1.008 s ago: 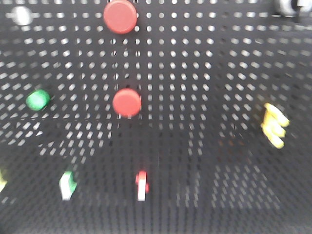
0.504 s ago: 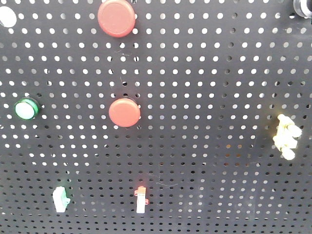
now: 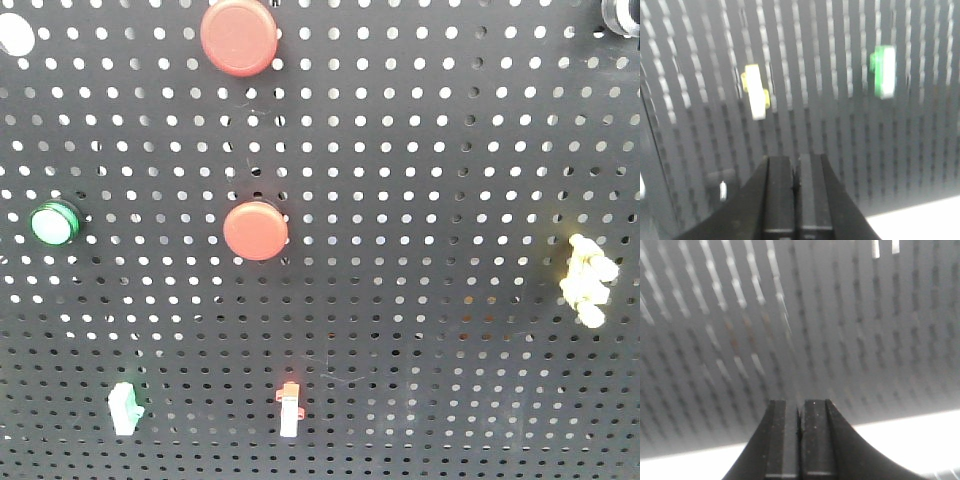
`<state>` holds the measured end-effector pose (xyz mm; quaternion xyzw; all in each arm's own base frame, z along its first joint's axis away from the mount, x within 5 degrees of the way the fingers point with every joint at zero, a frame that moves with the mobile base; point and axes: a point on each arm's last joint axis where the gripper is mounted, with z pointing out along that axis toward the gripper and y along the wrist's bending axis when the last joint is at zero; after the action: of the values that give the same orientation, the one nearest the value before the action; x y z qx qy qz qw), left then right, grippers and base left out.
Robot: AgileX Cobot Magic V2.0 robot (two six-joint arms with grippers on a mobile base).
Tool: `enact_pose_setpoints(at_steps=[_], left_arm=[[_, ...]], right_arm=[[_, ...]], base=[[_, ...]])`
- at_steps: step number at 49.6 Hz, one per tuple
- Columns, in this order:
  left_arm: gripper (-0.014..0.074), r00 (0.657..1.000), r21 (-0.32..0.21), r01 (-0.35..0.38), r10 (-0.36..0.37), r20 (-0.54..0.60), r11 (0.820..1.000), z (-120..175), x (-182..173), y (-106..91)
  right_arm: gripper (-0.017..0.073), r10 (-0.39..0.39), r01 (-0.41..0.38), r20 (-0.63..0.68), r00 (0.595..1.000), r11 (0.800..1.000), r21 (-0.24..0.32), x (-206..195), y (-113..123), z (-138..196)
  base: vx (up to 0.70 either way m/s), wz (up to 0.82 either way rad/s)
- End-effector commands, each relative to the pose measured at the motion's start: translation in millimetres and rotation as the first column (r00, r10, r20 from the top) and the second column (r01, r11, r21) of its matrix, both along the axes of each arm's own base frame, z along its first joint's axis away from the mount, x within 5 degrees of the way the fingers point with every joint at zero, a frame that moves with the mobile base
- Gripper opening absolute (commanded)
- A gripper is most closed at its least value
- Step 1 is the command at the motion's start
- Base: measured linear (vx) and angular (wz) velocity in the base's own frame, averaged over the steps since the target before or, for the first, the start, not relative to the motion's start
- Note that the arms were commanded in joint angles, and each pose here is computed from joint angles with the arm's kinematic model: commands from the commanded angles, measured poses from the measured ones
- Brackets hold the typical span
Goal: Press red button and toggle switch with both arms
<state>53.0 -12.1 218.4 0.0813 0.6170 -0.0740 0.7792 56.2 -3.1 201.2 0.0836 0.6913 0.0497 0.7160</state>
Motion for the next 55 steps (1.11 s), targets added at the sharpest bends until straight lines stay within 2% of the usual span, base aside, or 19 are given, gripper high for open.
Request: enact_pose_setpoints(at_steps=[1, 3, 4, 6, 12, 15, 16, 19, 23, 30, 34, 37, 40, 43, 46, 47, 48, 50, 55], left_arm=[[0.0002, 0.987, -0.159, 0.051, -0.026, 0.159, 0.986, 21.1, -7.3, 2.0], [0.0002, 0.986, -0.208, 0.075, -0.040, 0.163, 0.975, 35.0, -10.4, 2.6], [0.0002, 0.985, -0.217, 0.080, -0.044, 0.164, 0.973, 40.6, -11.8, 2.8], [0.0002, 0.985, -0.214, 0.083, -0.048, 0.165, 0.973, 56.1, -15.3, 3.3], [0.0002, 0.985, -0.085, 0.032, -0.017, 0.172, 0.996, 118.3, -22.9, 4.6], [0.0002, 0.988, -0.022, 0.000, 0.004, 0.157, 1.000, 152.3, -16.5, 3.8], [0.0002, 0.986, -0.017, -0.006, 0.009, 0.166, 1.000, 165.6, -17.3, 4.2], [0.0002, 0.989, -0.001, -0.016, 0.016, 0.144, 1.000, 192.8, -5.5, 1.9], [0.0002, 0.988, -0.010, -0.016, 0.018, 0.151, 1.000, 230.5, 5.6, -0.4], [0.0002, 0.988, -0.018, -0.022, 0.024, 0.152, 1.000, 271.5, 19.0, -2.9], [0.0002, 0.988, -0.033, -0.014, 0.018, 0.151, 0.999, 282.1, 24.1, -4.2], [0.0002, 0.993, -0.067, 0.014, -0.006, 0.122, 0.998, 285.3, 30.6, -7.0], [0.0002, 0.995, -0.068, 0.049, -0.043, 0.087, 0.997, 285.3, 39.7, -12.4], [0.0002, 0.993, -0.066, 0.109, -0.106, 0.057, 0.992, 283.7, 49.4, -21.1], [0.0002, 0.980, -0.064, 0.199, -0.198, 0.023, 0.978, 282.8, 57.7, -33.9], [0.0002, 0.974, -0.033, 0.225, -0.225, 0.021, 0.974, 282.6, 59.3, -38.6], [0.0002, 0.966, -0.036, 0.260, -0.259, 0.007, 0.965, 282.9, 62.2, -43.7], [0.0002, 0.946, -0.002, 0.323, -0.323, -0.002, 0.946, 284.0, 65.1, -54.2], [0.0002, 0.878, 0.077, 0.477, -0.479, 0.009, 0.876, 292.2, 68.4, -81.3]], right_arm=[[-0.0003, 0.007, -0.007, 0.217, 0.976, 1.000, -0.002, -8.4, 1.2, 41.3], [-0.0003, 0.006, 0.003, 0.251, 0.968, 0.999, -0.033, -13.3, 1.3, 58.5], [-0.0003, 0.003, 0.016, 0.276, 0.961, 0.998, -0.066, -17.9, 1.4, 73.7], [-0.0003, 0.000, 0.030, 0.300, 0.954, 0.995, -0.095, -22.8, 1.4, 90.1], [-0.0003, -0.024, 0.087, 0.328, 0.945, 0.980, -0.178, -35.5, 0.2, 158.2], [-0.0003, -0.037, 0.103, 0.303, 0.952, 0.973, -0.205, -34.2, -0.9, 188.5], [-0.0003, -0.042, 0.103, 0.277, 0.960, 0.972, -0.212, -30.0, -1.5, 194.5], [-0.0003, -0.041, 0.093, 0.263, 0.964, 0.978, -0.188, -26.2, -1.7, 222.8], [-0.0003, -0.030, 0.064, 0.236, 0.971, 0.989, -0.137, -17.2, -1.3, 244.9], [-0.0003, -0.002, 0.017, 0.234, 0.972, 0.998, -0.062, -5.1, 0.4, 264.3], [-0.0003, 0.016, -0.012, 0.246, 0.969, 1.000, -0.016, -0.9, 1.6, 266.3], [-0.0003, 0.026, -0.029, 0.246, 0.969, 1.000, 0.010, -0.5, 2.4, 266.2], [-0.0003, 0.032, -0.035, 0.234, 0.972, 0.999, 0.008, 0.2, 2.9, 265.2], [-0.0003, 0.034, -0.031, 0.217, 0.976, 0.999, -0.020, 0.9, 3.2, 263.8], [-0.0003, 0.035, -0.024, 0.199, 0.979, 0.998, -0.055, 1.3, 3.3, 262.3], [-0.0003, 0.034, -0.021, 0.192, 0.981, 0.997, -0.073, 1.6, 3.4, 261.6], [-0.0003, 0.034, -0.018, 0.187, 0.982, 0.996, -0.088, 1.7, 3.4, 261.2], [-0.0003, 0.034, -0.014, 0.176, 0.984, 0.994, -0.112, 2.1, 3.5, 260.4], [-0.0003, 0.034, -0.011, 0.155, 0.987, 0.989, -0.149, 4.1, 3.5, 258.7]], base=[[0.00, 0.00], [0.00, 0.00], [0.00, 0.00], [0.00, 0.00], [0.00, 0.00], [0.00, 0.00], [0.00, 0.00], [0.00, 0.00], [0.00, 0.00], [0.00, 0.00], [0.00, 0.00], [0.00, 0.00], [0.00, 0.00], [0.00, 0.00], [0.00, 0.00], [0.00, 0.00], [0.00, 0.00], [0.00, 0.00], [0.00, 0.00]])
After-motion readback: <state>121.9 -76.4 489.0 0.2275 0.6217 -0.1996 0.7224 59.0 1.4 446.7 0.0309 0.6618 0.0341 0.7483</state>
